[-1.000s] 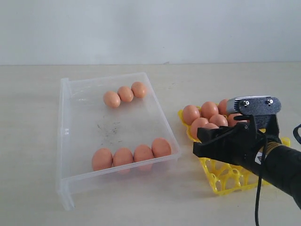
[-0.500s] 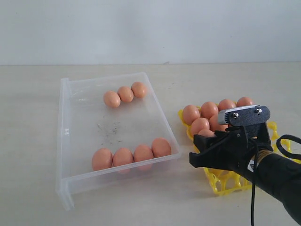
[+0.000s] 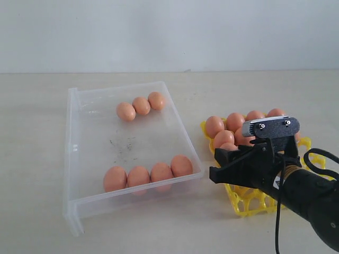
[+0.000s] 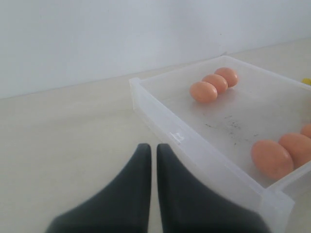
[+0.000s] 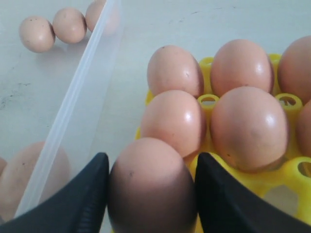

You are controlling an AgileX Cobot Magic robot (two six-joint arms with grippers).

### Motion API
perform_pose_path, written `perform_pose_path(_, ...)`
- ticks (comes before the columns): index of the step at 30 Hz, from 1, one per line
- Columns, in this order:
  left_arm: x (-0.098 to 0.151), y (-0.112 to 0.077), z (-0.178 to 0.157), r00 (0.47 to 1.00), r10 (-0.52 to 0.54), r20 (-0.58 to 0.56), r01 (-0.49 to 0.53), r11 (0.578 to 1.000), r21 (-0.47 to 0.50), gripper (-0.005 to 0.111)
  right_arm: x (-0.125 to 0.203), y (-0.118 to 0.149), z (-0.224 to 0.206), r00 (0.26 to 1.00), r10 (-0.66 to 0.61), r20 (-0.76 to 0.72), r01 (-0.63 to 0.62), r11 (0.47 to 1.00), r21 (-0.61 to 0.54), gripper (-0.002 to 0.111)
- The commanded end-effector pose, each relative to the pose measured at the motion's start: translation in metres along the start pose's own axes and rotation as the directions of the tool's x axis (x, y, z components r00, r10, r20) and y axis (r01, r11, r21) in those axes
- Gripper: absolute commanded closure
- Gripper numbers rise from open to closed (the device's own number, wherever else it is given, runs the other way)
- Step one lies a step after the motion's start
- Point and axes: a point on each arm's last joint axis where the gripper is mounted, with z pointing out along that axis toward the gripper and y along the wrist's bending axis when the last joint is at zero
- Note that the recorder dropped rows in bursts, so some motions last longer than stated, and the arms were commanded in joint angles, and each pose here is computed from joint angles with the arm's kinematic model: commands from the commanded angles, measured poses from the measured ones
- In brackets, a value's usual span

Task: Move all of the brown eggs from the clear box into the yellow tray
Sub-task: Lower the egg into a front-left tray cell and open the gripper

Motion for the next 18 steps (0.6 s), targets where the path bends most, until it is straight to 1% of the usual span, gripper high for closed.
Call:
perform_pose_path(1,0.001,0.000,0.000,1.000,0.003,0.002,-0.003,1.000,0.005,0.103,0.000,-0.002,0.001,1.000,0.005,-0.002,-0.005,1.000,0.002,0.090)
perform_pose_path(4,0.001,0.000,0.000,1.000,0.003,0.002,-0.003,1.000,0.005,0.103,0.000,-0.002,0.001,1.000,0.005,-0.006,-0.005,1.000,0.002,0.071)
perform_pose_path(6,0.001,0.000,0.000,1.000,0.003,0.002,-0.003,1.000,0.005,0.103,0.000,-0.002,0.001,1.000,0.011,-0.006,-0.011,1.000,0.011,0.064)
perform_pose_path(8,0.001,0.000,0.000,1.000,0.003,0.002,-0.003,1.000,0.005,0.103,0.000,-0.003,0.001,1.000,0.011,-0.005,-0.011,1.000,0.017,0.064)
perform_pose_path(13,0.001,0.000,0.000,1.000,0.003,0.002,-0.003,1.000,0.005,0.103,-0.008,-0.002,0.003,0.998,0.013,0.058,-0.014,1.000,0.013,0.064)
perform_pose_path(18,0.001,0.000,0.000,1.000,0.003,0.002,-0.003,1.000,0.005,0.103,-0.011,-0.002,0.006,0.998,0.025,0.056,-0.026,0.999,0.028,0.064)
